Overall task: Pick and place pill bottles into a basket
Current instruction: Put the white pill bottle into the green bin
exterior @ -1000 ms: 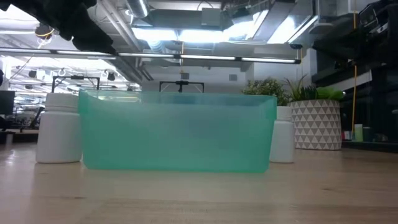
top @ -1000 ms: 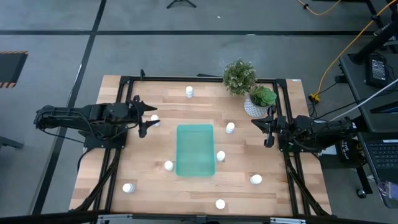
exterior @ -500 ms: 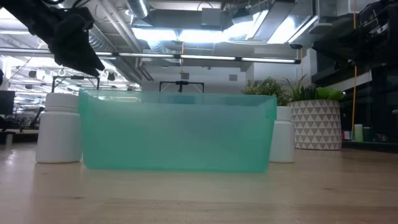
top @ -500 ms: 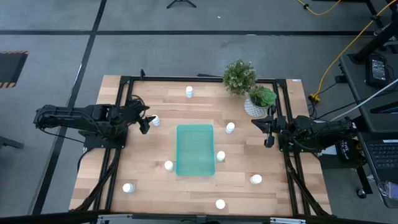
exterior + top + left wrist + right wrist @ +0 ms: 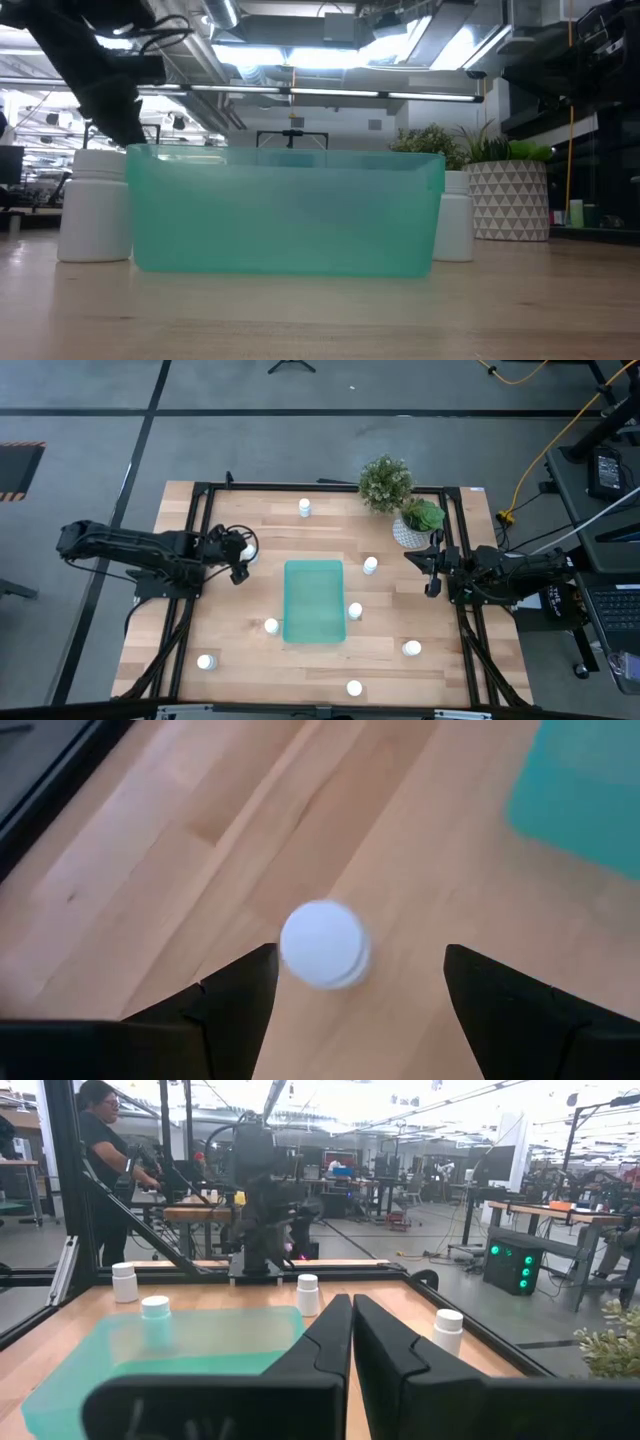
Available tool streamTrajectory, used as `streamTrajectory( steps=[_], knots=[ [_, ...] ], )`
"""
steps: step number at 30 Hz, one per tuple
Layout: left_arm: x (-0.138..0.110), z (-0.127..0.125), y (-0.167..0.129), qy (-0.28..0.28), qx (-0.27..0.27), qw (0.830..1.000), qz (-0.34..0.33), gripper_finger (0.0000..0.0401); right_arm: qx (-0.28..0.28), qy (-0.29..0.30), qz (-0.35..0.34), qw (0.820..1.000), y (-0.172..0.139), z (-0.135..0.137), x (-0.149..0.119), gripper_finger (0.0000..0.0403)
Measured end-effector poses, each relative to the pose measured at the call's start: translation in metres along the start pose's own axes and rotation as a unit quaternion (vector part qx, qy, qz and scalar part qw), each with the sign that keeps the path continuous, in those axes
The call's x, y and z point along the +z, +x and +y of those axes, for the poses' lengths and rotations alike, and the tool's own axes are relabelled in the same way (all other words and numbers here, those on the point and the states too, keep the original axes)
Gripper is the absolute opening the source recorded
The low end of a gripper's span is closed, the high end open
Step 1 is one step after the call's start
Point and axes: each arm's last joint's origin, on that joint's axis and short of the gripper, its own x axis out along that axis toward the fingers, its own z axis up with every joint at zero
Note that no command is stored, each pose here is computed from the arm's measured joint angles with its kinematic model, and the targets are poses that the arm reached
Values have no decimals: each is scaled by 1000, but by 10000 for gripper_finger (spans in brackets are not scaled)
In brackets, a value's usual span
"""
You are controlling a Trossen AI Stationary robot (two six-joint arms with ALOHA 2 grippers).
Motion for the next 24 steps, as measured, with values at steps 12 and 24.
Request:
streamTrajectory(
  steps=[12, 24],
  knots=[
    [-1, 1, 1, -60, 23, 998, 0, 279, 1, -3, 8, 1000, 0, 0, -2, 19],
    [-1, -3, 13, -132, 68, 989, 14, 279, 1, -2, 7, 1000, 0, 0, -1, 19]
  ],
)
